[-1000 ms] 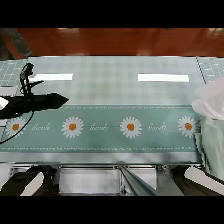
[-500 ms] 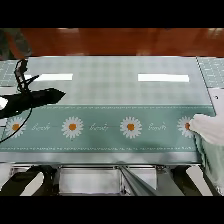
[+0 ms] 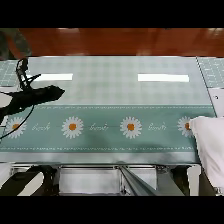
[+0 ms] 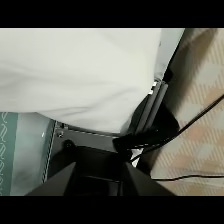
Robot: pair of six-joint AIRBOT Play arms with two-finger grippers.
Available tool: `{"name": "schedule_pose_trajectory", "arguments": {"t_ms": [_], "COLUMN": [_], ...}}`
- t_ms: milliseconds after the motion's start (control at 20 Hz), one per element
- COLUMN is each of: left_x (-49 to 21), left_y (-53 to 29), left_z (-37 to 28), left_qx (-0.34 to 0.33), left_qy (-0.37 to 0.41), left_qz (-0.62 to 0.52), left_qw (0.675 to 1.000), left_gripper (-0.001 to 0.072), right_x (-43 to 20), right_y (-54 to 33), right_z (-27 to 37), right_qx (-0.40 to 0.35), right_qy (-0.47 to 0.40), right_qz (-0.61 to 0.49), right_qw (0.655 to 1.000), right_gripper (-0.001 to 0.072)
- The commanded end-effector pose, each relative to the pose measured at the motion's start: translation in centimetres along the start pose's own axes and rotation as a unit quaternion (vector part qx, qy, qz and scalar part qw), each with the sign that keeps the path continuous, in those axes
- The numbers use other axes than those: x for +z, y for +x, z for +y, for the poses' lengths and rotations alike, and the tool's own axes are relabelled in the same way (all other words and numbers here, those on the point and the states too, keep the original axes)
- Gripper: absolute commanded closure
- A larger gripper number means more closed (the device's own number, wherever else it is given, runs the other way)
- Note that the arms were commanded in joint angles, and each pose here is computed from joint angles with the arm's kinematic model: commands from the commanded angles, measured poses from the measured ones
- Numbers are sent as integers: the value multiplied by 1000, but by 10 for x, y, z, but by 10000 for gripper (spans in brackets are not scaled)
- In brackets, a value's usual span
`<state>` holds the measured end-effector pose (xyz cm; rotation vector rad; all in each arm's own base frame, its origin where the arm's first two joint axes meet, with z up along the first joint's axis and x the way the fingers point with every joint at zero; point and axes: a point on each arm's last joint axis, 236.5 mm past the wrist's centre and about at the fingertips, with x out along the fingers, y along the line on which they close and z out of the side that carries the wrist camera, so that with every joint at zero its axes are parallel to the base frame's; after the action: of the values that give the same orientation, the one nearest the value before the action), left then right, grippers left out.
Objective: Fold the shirts.
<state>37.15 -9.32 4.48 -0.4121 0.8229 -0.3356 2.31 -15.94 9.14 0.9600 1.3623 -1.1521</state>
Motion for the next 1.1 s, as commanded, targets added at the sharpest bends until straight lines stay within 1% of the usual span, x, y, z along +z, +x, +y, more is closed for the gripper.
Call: {"name": "schedule_pose_trajectory", "arguments": {"t_ms": [0,50,100,150,200,250,300,350,400,450,500,550,600,650,700,850,1050], "left_x": [33,54,75,97,121,138,149,149,141,125,105,83,60,38,23,-6,-12], "left_y": [6,5,3,1,-1,1,6,14,24,37,45,47,45,44,44,47,48], "left_z": [-2,-9,-18,-31,-46,-65,-88,-109,-120,-112,-91,-64,-40,-29,-21,-9,-6], "left_qx": [0,-7,-16,-29,-44,-62,-86,-106,-105,-63,1,67,114,123,128,133,134], "left_qy": [7,16,27,36,36,43,48,57,73,91,103,106,98,90,83,63,65], "left_qz": [-17,-26,-35,-44,-51,-49,-32,-1,35,78,117,152,184,206,218,235,242], "left_qw": [1000,999,999,998,997,996,995,993,991,991,988,980,971,967,964,961,959], "left_gripper": [682,682,682,682,683,683,683,683,683,683,683,681,682,682,682,682,682], "right_x": [13,25,44,57,60,45,16,-29,-84,-135,-176,-191,-185,-171,-162,-158,-158], "right_y": [-10,-27,-62,-106,-154,-184,-201,-199,-178,-145,-99,-51,-9,19,31,32,30], "right_z": [47,87,143,195,248,293,338,385,424,449,460,455,441,426,420,419,426], "right_qx": [99,184,299,396,471,505,521,515,487,444,375,290,193,109,70,70,84], "right_qy": [-22,-39,-56,-91,-135,-188,-250,-327,-412,-490,-562,-606,-629,-642,-646,-642,-636], "right_qz": [-2,-15,-54,-103,-157,-189,-203,-199,-179,-156,-131,-114,-105,-103,-102,-97,-106], "right_qw": [995,982,951,908,857,821,791,767,749,733,725,732,745,752,753,757,760], "right_gripper": [640,690,690,690,690,690,690,690,690,690,690,691,691,692,692,691,690]}}
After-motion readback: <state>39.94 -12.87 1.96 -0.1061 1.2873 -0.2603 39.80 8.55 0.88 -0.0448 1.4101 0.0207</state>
